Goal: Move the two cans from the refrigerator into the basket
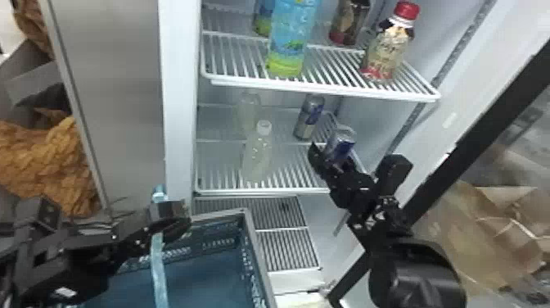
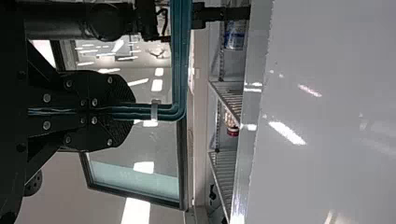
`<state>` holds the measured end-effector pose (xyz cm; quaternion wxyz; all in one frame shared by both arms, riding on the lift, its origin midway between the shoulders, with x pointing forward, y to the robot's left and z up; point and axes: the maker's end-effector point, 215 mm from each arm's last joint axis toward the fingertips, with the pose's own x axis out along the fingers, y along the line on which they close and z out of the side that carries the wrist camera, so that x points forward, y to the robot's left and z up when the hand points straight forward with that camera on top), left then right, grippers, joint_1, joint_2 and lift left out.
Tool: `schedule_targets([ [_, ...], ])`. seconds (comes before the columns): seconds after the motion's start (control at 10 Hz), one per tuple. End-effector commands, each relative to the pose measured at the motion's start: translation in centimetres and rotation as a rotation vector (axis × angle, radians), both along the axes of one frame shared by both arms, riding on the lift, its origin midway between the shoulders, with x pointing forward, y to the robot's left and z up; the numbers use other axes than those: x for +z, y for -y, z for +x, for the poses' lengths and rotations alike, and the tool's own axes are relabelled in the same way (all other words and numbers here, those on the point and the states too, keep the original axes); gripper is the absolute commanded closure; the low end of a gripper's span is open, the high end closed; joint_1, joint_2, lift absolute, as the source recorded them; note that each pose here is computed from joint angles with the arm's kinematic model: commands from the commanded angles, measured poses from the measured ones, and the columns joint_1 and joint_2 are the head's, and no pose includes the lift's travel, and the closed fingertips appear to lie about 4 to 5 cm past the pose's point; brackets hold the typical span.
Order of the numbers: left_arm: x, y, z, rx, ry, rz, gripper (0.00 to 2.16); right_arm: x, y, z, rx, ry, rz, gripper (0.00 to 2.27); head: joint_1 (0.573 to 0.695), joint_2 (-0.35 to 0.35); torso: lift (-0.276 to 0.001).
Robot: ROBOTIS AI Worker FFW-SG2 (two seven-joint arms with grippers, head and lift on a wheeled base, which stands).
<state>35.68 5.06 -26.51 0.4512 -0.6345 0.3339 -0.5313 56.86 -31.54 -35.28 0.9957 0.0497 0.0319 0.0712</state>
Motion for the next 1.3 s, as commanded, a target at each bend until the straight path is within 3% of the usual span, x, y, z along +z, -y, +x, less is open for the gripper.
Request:
schedule_targets([
  [0.0,0.0,0.0,0.0,0.001,-0.002,-0.001,1.20,0.5,0.2,-1.4,-0.004,0.001,0.007,1.26,0.695,-0.308,-0.218],
  [0.5,-0.1,0.0,0.0,0.001,-0.002,0.001,1.20,3.2,-4.2,-6.4,0.082,-0.012,0.075,1.26,0.695,-0.307,-0.218],
  [0.9,-0.2,-0.1,-0.1,0.002,-0.004,0.001,1.20,3.8,-10.2,-10.3,0.196,-0.055,0.172,1.26,0.695,-0.246,-0.218],
  [1.2,-0.3,-0.2,-0.2,0.005,-0.008,-0.001,1.20,6.9,-14.1,-12.8,0.285,-0.035,0.242,1.26,0.695,-0.203,-0.218],
])
